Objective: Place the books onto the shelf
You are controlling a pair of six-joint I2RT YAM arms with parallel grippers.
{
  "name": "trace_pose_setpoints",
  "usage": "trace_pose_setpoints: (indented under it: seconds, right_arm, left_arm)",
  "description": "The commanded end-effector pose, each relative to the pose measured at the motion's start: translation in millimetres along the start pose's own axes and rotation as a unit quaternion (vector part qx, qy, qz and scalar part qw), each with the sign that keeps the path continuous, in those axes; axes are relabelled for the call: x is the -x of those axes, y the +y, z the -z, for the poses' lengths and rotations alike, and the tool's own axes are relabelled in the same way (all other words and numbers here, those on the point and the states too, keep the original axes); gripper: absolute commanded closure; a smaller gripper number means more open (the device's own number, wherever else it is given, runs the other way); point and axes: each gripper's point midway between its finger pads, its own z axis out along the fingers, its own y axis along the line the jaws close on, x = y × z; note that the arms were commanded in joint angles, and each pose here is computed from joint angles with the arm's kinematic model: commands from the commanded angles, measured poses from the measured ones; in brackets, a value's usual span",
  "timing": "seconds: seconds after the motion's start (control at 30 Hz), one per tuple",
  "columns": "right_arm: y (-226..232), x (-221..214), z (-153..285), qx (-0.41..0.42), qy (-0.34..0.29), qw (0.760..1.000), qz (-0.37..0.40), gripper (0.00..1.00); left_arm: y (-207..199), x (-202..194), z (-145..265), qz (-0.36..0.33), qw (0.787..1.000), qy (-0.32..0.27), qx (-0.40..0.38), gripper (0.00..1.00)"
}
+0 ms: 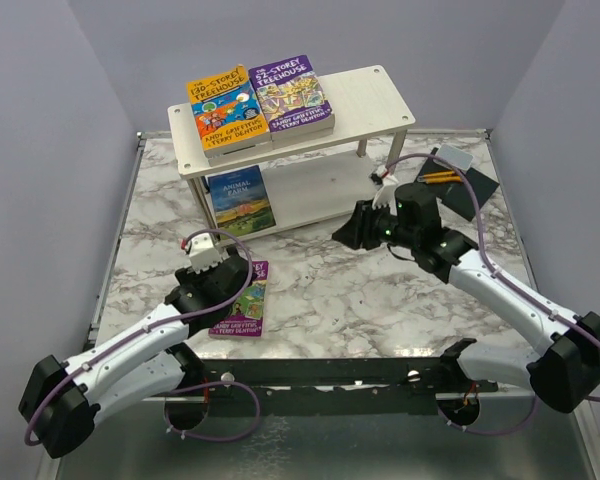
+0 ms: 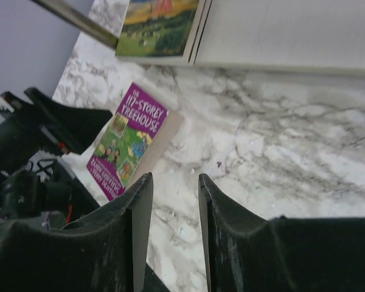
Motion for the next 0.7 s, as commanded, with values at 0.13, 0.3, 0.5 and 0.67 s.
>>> trace_pose_setpoints:
  seconds: [0.13,0.3,0.5,0.67]
  right_arm:
    - [32,-52,-15,0.079,0.049,0.996,-0.012,0.6]
    - [36,-66,-20,0.092,0.064,0.994,-0.014,0.6]
    - [34,-76,-24,0.091,0.077,0.993,-0.014,0.6]
    - [28,-88,-23,0.083,0.092,0.992,-0.022,0.6]
  left_arm:
    - [14,-27,-26,0.001,0.999,0.003,0.05,0.01]
    - [8,-49,-36,-0.012,0.998,0.037,0.041,0.01]
    - [-8,-77,-40,-0.014,0.996,0.083,-0.016,0.02]
    - [-19,-101,-37,-0.008,0.99,0.125,-0.065,0.05]
